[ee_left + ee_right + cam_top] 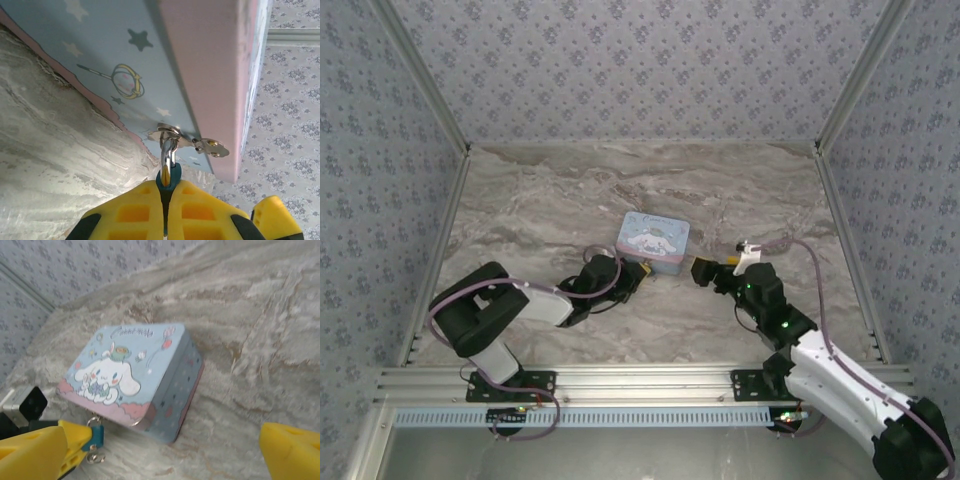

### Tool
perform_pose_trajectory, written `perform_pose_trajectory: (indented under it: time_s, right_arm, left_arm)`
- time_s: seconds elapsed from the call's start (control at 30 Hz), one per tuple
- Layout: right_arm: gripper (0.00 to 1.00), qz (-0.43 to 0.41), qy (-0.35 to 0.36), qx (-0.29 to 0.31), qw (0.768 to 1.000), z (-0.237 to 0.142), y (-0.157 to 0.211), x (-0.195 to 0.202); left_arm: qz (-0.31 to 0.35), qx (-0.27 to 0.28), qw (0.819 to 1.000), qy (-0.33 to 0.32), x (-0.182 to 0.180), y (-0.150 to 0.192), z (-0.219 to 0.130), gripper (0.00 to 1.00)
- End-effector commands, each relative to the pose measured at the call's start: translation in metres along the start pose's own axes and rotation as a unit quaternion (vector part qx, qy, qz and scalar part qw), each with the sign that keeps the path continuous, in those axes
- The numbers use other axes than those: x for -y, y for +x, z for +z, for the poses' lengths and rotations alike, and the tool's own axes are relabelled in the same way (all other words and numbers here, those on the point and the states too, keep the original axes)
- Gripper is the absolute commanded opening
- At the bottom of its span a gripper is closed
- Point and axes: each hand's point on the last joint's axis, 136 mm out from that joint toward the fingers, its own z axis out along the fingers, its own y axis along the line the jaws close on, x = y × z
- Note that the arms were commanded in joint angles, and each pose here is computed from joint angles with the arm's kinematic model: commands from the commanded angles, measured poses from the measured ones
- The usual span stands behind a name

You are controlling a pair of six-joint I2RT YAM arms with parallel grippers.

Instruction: Unlock a padlock with a key

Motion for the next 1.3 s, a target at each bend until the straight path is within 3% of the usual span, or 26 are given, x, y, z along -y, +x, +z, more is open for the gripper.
perform_pose_trajectory:
  time_s: [0.0,0.13,0.43,0.67,1.07,1.27]
  right_arm:
    - [1.00,-0.003,0.012,0.010,1.000,-0.004,-0.001,0.013]
    - [1.00,0.002,0.021,0.023,1.000,-0.007,-0.005,0.021]
    - [1.00,-0.114,-0.012,0.002,0.993,-0.008,0.004,0.004]
    - [1.00,-0.240,-0.023,0.009,0.970,-0.007,0.015,-0.017]
    - [1.00,-0.478,-0.059,0.005,0.876,0.013,0.049,-0.067]
    - [0.98,-0.618,-0.056,0.000,0.784,0.026,0.073,-0.085]
  left_arm:
    - [0.013,0.013,1.000,0.017,0.017,-0.006,-0.006,0.05]
    - [0.014,0.010,1.000,0.019,0.020,-0.005,-0.007,0.05]
    - [0.006,0.009,1.000,0.018,0.024,-0.006,-0.007,0.03]
    - [0.004,0.010,1.000,0.014,0.025,-0.006,-0.007,0.03]
    - [0.002,0.007,1.000,0.020,0.029,-0.005,-0.007,0.03]
    - [0.000,0.005,1.000,0.020,0.028,-0.005,-0.008,0.03]
